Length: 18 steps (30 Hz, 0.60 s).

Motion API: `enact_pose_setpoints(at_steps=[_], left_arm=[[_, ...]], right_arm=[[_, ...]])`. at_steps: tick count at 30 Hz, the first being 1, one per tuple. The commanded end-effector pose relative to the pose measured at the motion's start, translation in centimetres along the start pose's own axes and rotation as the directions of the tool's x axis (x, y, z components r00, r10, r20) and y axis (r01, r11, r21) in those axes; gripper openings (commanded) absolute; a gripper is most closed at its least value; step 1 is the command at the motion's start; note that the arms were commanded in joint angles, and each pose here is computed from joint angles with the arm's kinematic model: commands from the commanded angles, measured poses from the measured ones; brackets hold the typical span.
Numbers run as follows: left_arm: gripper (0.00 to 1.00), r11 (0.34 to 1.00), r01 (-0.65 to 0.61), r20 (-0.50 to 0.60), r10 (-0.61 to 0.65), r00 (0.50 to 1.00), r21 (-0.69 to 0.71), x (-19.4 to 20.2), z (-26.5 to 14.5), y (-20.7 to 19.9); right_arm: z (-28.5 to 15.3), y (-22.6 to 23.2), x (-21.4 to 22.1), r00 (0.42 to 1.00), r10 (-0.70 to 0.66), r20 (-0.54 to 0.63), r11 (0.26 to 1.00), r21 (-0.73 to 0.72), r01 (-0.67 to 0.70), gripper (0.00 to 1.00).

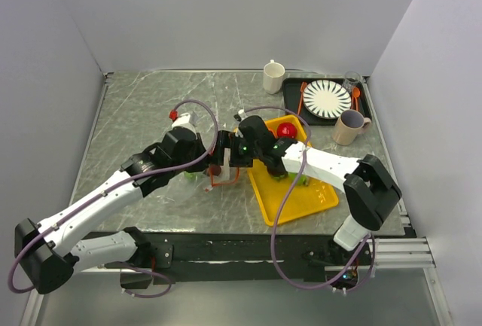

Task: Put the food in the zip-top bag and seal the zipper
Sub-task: Place the fake fruit in the zipper food storage bag.

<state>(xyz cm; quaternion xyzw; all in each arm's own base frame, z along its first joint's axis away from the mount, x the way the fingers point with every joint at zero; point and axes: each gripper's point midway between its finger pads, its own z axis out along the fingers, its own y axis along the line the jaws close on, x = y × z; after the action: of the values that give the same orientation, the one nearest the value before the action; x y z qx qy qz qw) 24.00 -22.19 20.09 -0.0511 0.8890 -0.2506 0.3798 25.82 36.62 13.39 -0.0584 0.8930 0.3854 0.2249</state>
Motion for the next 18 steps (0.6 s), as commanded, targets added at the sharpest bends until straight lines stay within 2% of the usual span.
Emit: enact_pose_setpoints(at_steps=[1, 7, 10, 14, 18], left_arm=[[0.01, 0.999, 0.019, 0.084, -0.022, 0.996, 0.032, -2.6, -1.4, -1.3], [0.01, 1.000, 0.014, 0.077, -0.014, 0.997, -0.005, -2.2, -1.0, -0.4], [0.01, 1.000, 0.015, 0.069, -0.015, 0.997, 0.002, -1.9, -0.6, -0.6], [0.01, 1.000, 0.012, 0.061, -0.012, 0.998, 0.011, -1.8, -0.4, -0.8], [0.01, 1.000, 0.005, 0.052, -0.006, 0.999, 0.018, -1.5, -0.2, -0.9]], right_arm=[[-3.5, 1.9, -3.3, 0.988, -0.048, 0.149, 0.999, 0.017, 0.046, 1.00], [-9.4, -4.2, -4.7, 0.952, -0.073, 0.298, 0.959, 0.284, -0.015, 1.00], [-11.5, -7.3, -4.4, 0.944, -0.069, 0.324, 0.926, 0.372, -0.060, 1.00], [-12.2, -12.4, -3.1, 0.961, -0.034, 0.273, 0.868, 0.485, -0.107, 1.00], [-11.4, -15.8, -1.8, 0.981, -0.044, 0.192, 0.831, 0.551, -0.071, 1.00]])
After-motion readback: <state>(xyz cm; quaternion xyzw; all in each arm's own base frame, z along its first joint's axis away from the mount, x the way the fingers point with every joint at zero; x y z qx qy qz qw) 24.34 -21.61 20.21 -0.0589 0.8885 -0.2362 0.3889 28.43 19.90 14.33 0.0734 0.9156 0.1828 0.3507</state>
